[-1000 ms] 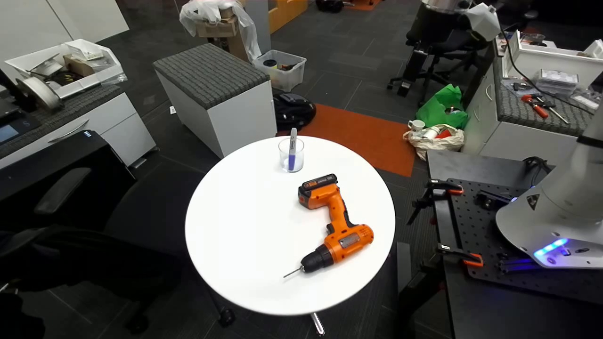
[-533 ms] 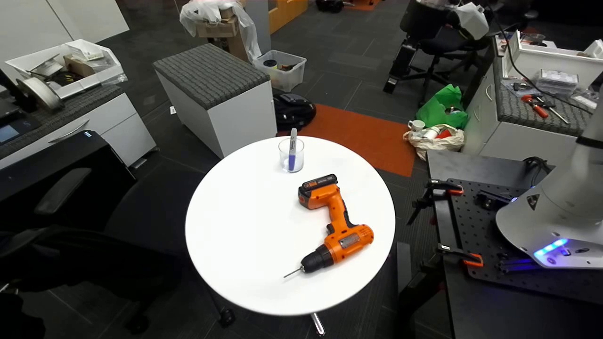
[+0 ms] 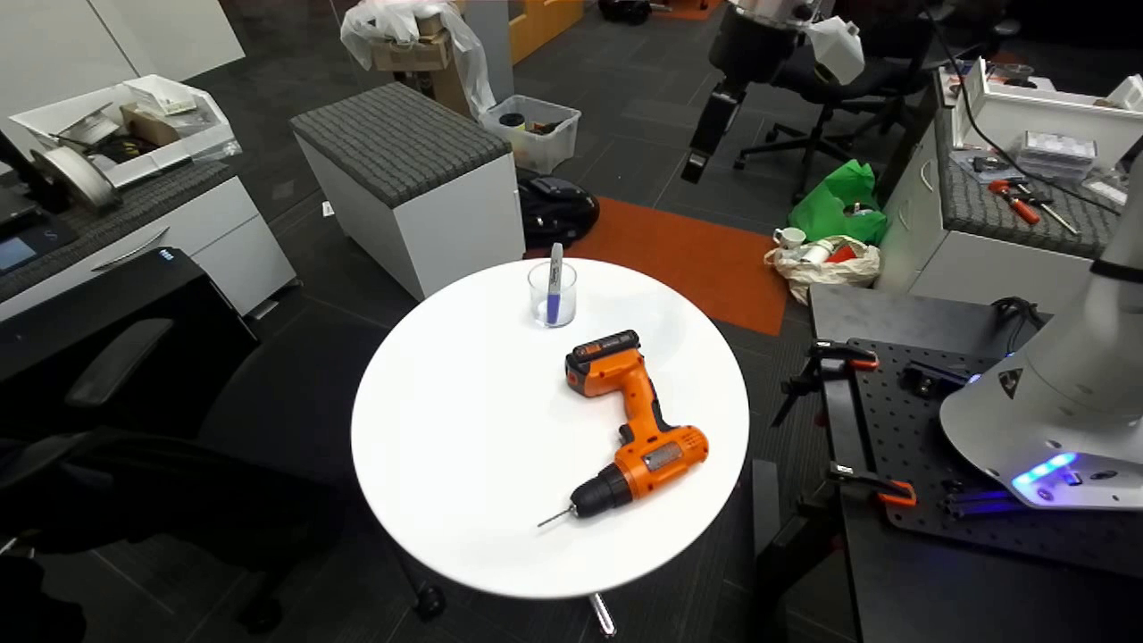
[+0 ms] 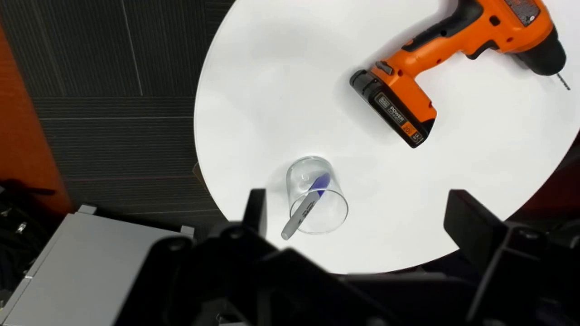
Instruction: Remove the marker from the glass cup
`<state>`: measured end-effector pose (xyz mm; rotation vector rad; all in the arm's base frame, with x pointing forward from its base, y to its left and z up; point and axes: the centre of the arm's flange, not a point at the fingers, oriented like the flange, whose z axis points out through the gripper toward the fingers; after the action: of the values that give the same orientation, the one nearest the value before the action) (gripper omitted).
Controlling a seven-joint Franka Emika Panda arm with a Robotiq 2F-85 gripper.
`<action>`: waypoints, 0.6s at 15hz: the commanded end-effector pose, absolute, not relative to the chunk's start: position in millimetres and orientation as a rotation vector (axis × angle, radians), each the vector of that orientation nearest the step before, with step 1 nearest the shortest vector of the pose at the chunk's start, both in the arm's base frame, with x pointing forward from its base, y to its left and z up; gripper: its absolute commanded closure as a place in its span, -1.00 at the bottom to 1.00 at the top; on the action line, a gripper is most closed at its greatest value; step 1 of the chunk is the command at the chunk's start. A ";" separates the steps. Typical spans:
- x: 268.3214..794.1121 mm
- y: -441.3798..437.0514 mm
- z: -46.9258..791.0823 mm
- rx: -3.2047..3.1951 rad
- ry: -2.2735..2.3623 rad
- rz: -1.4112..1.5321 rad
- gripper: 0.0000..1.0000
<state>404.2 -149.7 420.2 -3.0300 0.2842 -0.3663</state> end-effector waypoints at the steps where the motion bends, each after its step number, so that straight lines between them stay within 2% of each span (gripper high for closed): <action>1: 438.7 -158.1 404.0 -3.026 0.231 -0.386 -1.00; 9: 478.4 -164.7 360.1 -3.042 0.205 -0.396 -1.00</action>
<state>454.8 -158.5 373.2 -3.0467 0.2401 -0.3919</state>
